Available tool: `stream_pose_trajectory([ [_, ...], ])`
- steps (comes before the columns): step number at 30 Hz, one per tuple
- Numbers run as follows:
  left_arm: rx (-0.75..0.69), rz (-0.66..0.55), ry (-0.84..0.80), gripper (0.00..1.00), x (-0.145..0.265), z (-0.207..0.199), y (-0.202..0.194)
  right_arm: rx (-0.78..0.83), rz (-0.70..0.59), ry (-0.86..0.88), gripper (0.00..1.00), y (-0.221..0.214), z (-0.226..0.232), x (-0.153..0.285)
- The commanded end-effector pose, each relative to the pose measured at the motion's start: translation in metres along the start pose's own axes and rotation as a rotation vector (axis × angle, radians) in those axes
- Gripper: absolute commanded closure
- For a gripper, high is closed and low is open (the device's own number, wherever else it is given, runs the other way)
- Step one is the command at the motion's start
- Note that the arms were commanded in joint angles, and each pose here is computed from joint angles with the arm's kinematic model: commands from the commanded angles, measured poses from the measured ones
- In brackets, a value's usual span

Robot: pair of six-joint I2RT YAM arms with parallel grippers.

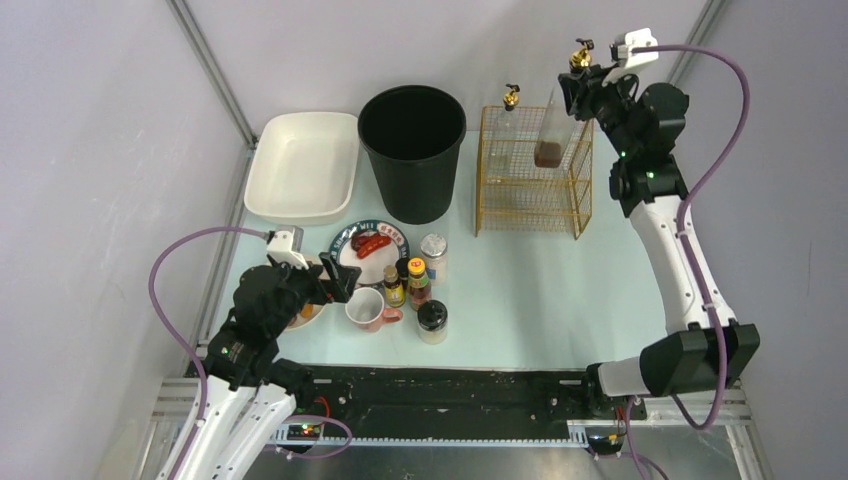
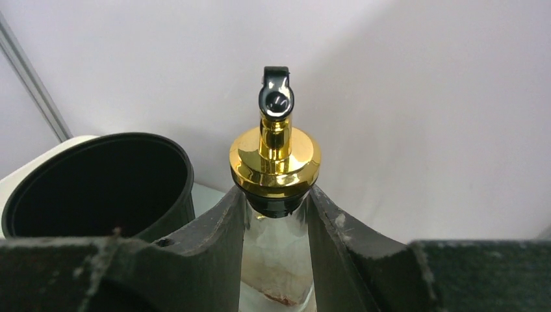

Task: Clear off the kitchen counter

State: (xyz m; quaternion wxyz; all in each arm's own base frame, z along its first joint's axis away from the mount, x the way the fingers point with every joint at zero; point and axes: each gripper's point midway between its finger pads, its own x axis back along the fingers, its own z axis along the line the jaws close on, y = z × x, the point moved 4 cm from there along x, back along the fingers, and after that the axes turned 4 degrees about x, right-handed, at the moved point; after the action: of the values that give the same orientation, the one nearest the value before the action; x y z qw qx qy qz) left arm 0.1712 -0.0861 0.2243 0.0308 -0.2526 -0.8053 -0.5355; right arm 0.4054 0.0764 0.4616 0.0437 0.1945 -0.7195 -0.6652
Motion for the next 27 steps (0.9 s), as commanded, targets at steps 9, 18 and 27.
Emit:
stream_pose_trajectory([
  [9, -0.001, -0.004, -0.008, 0.02, -0.003, -0.002, 0.002, 0.084, -0.226, 0.063, 1.0, 0.063, -0.022, -0.053],
  [18, -0.001, 0.009, 0.0, 0.01, -0.006, -0.001, 0.0, 0.043, -0.2, 0.059, 1.0, 0.033, -0.037, -0.088],
  [27, 0.0, 0.01, 0.006, 0.02, -0.007, 0.0, 0.0, -0.008, -0.13, 0.065, 1.0, -0.016, -0.041, -0.112],
])
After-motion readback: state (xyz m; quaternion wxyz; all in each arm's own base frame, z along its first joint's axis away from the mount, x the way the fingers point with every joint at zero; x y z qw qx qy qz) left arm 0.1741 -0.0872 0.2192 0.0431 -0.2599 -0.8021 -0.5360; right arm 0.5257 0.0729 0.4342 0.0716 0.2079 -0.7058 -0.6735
